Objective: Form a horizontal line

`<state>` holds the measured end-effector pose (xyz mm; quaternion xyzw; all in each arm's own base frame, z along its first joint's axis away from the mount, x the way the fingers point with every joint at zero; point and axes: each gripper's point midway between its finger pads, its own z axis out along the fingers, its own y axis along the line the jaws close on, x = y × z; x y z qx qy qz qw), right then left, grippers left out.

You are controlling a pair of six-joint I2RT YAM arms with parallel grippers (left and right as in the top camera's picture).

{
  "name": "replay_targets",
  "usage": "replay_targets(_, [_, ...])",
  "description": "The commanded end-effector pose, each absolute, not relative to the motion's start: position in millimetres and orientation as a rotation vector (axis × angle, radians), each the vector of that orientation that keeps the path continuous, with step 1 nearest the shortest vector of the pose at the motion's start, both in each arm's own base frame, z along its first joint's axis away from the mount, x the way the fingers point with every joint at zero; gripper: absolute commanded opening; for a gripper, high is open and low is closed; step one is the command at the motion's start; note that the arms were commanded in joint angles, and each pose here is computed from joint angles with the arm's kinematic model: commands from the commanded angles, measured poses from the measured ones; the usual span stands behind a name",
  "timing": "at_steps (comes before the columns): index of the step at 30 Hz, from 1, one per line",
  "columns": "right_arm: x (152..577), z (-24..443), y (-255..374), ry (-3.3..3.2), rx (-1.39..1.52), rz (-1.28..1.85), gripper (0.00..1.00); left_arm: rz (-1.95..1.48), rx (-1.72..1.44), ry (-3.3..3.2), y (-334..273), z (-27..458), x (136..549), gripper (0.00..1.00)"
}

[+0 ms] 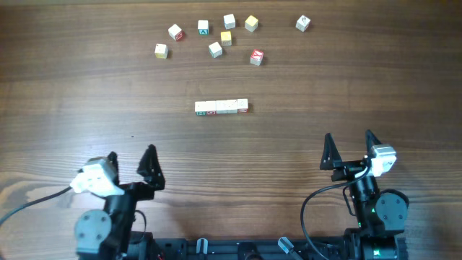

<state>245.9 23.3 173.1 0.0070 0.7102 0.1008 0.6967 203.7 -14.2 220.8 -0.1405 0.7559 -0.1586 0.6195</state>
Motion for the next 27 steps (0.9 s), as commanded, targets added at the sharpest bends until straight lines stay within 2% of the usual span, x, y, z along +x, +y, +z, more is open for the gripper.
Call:
replay_targets(1, [245.8,176.4,19.0,1.568,0.037,0.213,1.0,-0.374,-0.279,1.802,-21.2,175.8,216.3,1.0])
replay_targets(5, [245.8,176.4,18.9,1.568,0.038,0.213,1.0,-0.312,-0.183,1.81,-23.3,152.8,226.9,1.0])
replay_targets(11, [245.8,176.4,18.9,1.568,0.038,0.213,1.0,-0.287,-0.127,1.789,-25.7,148.7,231.7,1.0])
replay_targets(21, [245.8,176.4,19.0,1.568,0.038,0.213,1.0,-0.304,-0.1,1.654,-28.1,178.3,237.5,1.0])
replay_targets(27, [245.8,176.4,19.0,1.568,0.037,0.213,1.0,-0.356,-0.039,1.603,-39.6,169.5,243.0,1.0])
